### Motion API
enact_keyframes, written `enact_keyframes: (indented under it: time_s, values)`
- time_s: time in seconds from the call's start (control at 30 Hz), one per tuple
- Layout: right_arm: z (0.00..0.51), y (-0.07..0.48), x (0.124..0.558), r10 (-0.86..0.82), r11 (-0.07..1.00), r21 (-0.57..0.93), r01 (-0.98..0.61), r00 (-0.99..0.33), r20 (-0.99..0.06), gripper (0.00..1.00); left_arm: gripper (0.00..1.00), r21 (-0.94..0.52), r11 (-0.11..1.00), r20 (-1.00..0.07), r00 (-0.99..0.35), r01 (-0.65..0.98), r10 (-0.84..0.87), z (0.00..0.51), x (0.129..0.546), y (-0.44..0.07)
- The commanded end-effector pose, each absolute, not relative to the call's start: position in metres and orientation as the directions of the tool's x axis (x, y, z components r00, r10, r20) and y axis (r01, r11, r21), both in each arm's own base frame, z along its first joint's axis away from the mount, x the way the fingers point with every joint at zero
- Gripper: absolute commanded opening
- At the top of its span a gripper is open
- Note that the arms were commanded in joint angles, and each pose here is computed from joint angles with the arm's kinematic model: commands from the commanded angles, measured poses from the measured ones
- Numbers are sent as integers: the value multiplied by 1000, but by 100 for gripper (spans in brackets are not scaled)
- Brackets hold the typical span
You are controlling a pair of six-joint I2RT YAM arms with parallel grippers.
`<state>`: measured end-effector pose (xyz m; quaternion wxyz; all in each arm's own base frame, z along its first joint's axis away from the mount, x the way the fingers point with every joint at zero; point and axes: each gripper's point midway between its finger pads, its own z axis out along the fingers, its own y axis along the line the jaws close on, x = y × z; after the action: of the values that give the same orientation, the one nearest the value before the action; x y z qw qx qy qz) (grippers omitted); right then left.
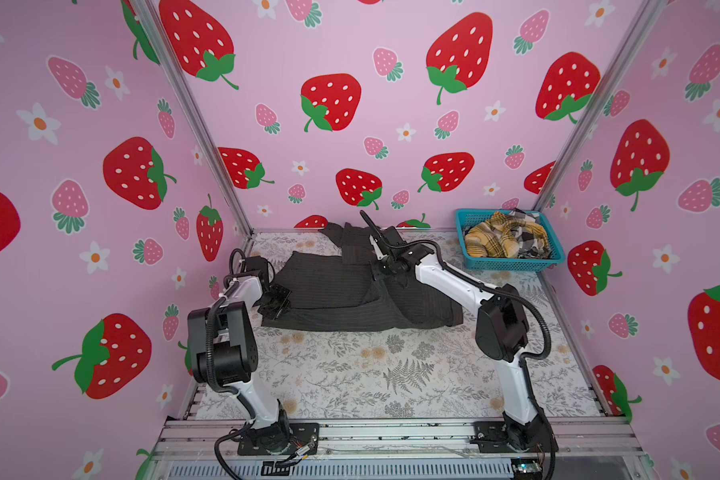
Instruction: Fold and stack the long sleeve shirts
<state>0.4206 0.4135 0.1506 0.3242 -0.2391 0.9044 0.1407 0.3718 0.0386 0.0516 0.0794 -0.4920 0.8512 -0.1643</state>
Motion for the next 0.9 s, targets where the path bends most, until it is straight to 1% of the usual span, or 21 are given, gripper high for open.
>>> enact_keyframes:
  time_s: [0.0, 0.03, 0.07, 0.1, 0.13, 0.17, 0.23, 0.3, 0.33, 0.37, 0.47, 0.5, 0.53, 0.57, 0.63, 0.67, 0.7, 0.73, 0.77, 0.83, 0.87]
  values:
    - [104, 409, 432, -423, 855, -5, -518, -693, -584, 0, 0, -312, 476, 33, -510, -822, -860, 45, 378, 45]
    - [96, 412, 435, -434, 852, -13, -524, -691, -578, 4, 0, -305, 477, 32, -509, -824, -860, 43, 379, 46]
    - [90, 415, 437, -442, 849, -19, -528, -690, -573, 17, 3, -298, 477, 34, -509, -827, -860, 41, 380, 47]
    - [85, 415, 438, -449, 848, -24, -529, -693, -564, 32, 20, -291, 476, 37, -507, -830, -861, 39, 381, 48]
    - [82, 414, 439, -454, 848, -32, -528, -695, -557, 47, 33, -279, 475, 36, -504, -834, -863, 39, 380, 50]
    - [81, 413, 438, -462, 847, -41, -530, -697, -549, 57, 42, -272, 474, 36, -501, -838, -865, 41, 379, 52]
    - [88, 406, 435, -463, 851, -54, -522, -697, -548, 66, 51, -266, 473, 13, -493, -840, -870, 51, 378, 59]
    - [105, 396, 430, -452, 857, -62, -511, -689, -567, 71, 59, -264, 471, -36, -480, -842, -877, 69, 375, 71]
    - [116, 389, 426, -443, 863, -69, -500, -685, -578, 72, 60, -269, 470, -61, -472, -841, -879, 81, 374, 78]
    - [126, 380, 422, -437, 869, -77, -489, -682, -586, 73, 61, -246, 470, -116, -456, -848, -882, 92, 370, 90]
    - [143, 354, 402, -414, 878, -65, -474, -687, -597, 74, 59, -234, 491, -191, -456, -839, -869, 116, 366, 101]
    - [145, 346, 396, -400, 884, -53, -465, -691, -602, 74, 56, -240, 504, -189, -469, -830, -863, 117, 367, 97]
    - [143, 336, 389, -384, 889, -34, -456, -704, -598, 74, 48, -246, 519, -179, -488, -819, -854, 114, 368, 91]
    - [141, 326, 383, -359, 897, -9, -442, -716, -598, 74, 43, -249, 530, -161, -505, -811, -848, 108, 369, 84]
    - [131, 311, 372, -314, 905, 54, -422, -748, -584, 73, 35, -265, 535, -117, -524, -802, -844, 93, 372, 69]
    - [126, 306, 368, -295, 907, 82, -414, -761, -578, 71, 30, -273, 529, -102, -523, -803, -846, 86, 373, 64]
    - [116, 298, 366, -275, 912, 104, -397, -778, -564, 69, 27, -278, 521, -92, -517, -807, -851, 78, 376, 61]
    - [108, 293, 364, -264, 913, 125, -389, -794, -548, 65, 26, -304, 506, -62, -514, -807, -856, 71, 379, 54]
    - [96, 290, 360, -262, 908, 150, -390, -811, -523, 59, 24, -312, 491, -39, -505, -814, -862, 63, 381, 51]
    - [81, 286, 358, -268, 907, 158, -391, -824, -500, 54, 14, -320, 469, 0, -495, -823, -869, 52, 384, 46]
    - [75, 283, 358, -268, 907, 161, -389, -829, -491, 52, 11, -315, 466, 4, -492, -827, -871, 49, 384, 46]
